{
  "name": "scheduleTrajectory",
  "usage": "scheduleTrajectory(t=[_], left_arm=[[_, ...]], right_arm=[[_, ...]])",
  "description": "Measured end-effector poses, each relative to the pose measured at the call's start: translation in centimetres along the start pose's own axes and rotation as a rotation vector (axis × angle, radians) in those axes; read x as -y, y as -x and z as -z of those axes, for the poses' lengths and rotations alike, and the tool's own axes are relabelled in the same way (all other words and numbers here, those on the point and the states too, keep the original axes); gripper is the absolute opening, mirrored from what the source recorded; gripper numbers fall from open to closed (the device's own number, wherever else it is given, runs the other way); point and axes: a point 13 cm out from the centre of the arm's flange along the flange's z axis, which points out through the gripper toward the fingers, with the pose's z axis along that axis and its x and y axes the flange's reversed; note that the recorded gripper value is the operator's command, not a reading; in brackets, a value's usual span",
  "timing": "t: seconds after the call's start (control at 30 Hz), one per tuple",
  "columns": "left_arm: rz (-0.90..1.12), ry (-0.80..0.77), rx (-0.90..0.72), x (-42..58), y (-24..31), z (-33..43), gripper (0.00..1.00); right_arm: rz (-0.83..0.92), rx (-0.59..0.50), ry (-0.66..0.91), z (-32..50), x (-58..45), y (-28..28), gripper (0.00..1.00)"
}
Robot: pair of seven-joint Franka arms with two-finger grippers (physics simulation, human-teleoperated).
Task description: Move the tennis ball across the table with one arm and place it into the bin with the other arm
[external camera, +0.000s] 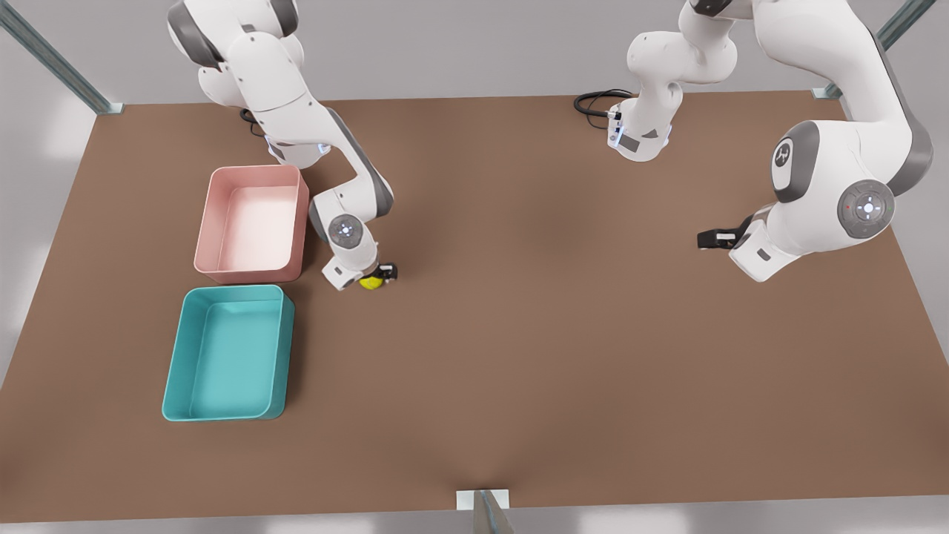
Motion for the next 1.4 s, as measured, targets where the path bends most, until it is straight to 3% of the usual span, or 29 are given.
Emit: scheduleTrajectory(t=[0.47,0.57,0.6,0.83,0.97,1.1,1.23,1.27,1.4], left_arm=[[0.027,0.001,-0.003,0.1,0.1,-0.1,1.0],[0.029,0.002,-0.003,0.2,0.1,-0.1,1.0],[0.03,0.002,-0.003,0.2,0.1,-0.1,1.0],[0.037,0.002,-0.003,0.2,0.1,-0.1,1.0],[0.037,0.003,-0.003,0.3,0.1,-0.1,1.0],[0.038,0.003,-0.002,0.4,0.1,-0.1,1.0],[0.039,0.004,-0.003,0.4,0.1,-0.1,1.0],[0.04,0.004,-0.003,0.4,0.1,-0.1,1.0],[0.04,0.004,-0.004,0.5,0.1,-0.2,1.0]], right_arm=[[-0.031,-0.009,-0.017,-2.1,0.4,-0.4,1.0],[-0.033,-0.007,-0.016,-2.1,0.3,-0.3,0.65],[-0.034,-0.006,-0.014,-2.1,0.3,-0.3,0.64],[-0.064,0.055,0.043,2.8,0.6,3.4,0.64],[-0.12,0.171,0.084,10.5,5.4,13.3,0.64],[-0.103,0.293,-0.004,15.7,15.7,23.6,0.64],[-0.054,0.282,-0.093,13.8,24.8,27.9,0.64],[-0.033,0.269,-0.105,12.9,26.0,28.1,1.0],[0.022,0.22,-0.086,11.6,26.8,27.7,1.0]])
